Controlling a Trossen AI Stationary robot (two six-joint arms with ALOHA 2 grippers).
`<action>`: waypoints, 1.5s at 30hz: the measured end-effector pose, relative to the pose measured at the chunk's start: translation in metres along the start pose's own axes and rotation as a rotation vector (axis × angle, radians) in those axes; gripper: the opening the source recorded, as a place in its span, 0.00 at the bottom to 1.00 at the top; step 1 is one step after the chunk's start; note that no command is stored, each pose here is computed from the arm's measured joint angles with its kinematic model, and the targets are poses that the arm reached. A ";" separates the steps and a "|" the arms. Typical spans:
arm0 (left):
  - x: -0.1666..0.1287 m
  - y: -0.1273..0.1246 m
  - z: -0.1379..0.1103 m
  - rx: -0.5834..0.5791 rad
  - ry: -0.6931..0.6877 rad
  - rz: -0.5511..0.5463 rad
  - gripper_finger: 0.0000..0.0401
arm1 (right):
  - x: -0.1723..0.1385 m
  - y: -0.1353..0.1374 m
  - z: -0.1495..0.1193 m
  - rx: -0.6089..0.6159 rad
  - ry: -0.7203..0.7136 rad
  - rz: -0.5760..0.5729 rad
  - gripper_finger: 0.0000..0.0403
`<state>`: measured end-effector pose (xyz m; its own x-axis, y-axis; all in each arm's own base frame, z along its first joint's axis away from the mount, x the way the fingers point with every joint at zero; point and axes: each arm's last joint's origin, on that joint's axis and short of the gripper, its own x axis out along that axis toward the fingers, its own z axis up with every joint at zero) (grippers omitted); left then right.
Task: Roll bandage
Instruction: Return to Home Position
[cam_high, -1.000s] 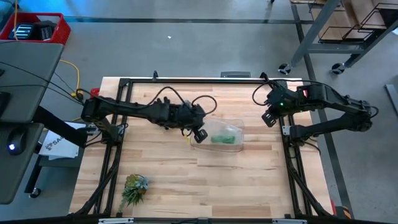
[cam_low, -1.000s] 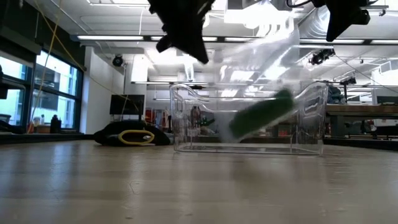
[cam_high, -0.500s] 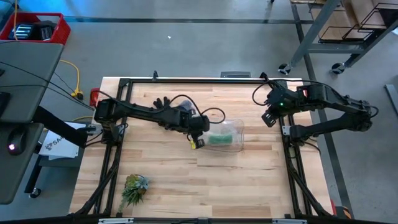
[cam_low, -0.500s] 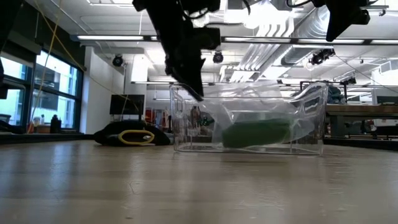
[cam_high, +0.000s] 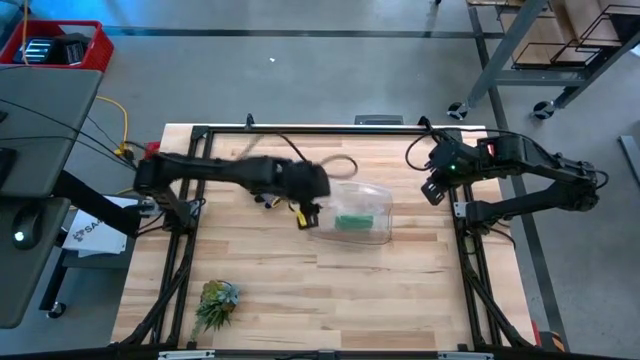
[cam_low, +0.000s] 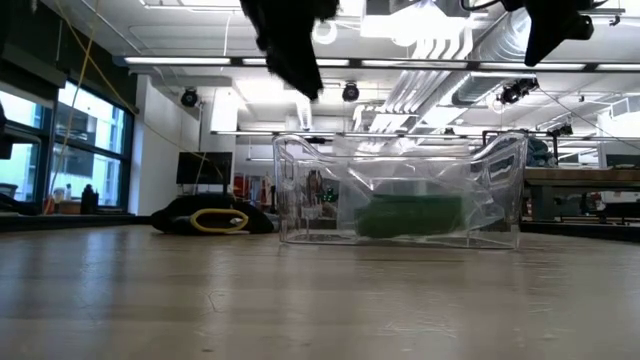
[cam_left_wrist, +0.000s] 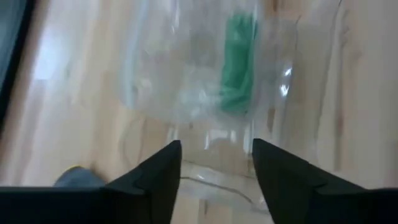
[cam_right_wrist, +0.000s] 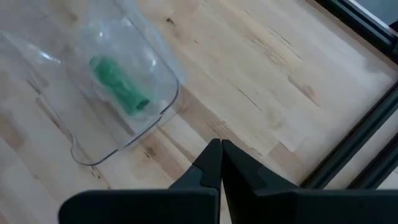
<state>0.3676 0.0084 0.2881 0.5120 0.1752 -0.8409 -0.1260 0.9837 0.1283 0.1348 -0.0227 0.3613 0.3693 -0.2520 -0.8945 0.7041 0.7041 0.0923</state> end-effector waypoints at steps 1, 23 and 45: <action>-0.010 0.004 0.001 -0.009 -0.014 -0.011 0.49 | 0.000 0.000 0.000 -0.013 0.003 0.004 0.00; -0.034 0.016 -0.184 -0.580 -0.664 -0.173 0.52 | 0.034 -0.017 -0.064 0.360 -0.186 0.548 0.00; 0.024 0.008 -0.284 -0.674 -0.538 -0.204 0.51 | 0.048 -0.025 -0.072 0.292 -0.344 0.485 0.00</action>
<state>0.1377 0.0089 0.1195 0.8881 0.1608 -0.4306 -0.3754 0.7944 -0.4775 0.0912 -0.0041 0.2844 0.8244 -0.1838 -0.5354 0.5269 0.5949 0.6071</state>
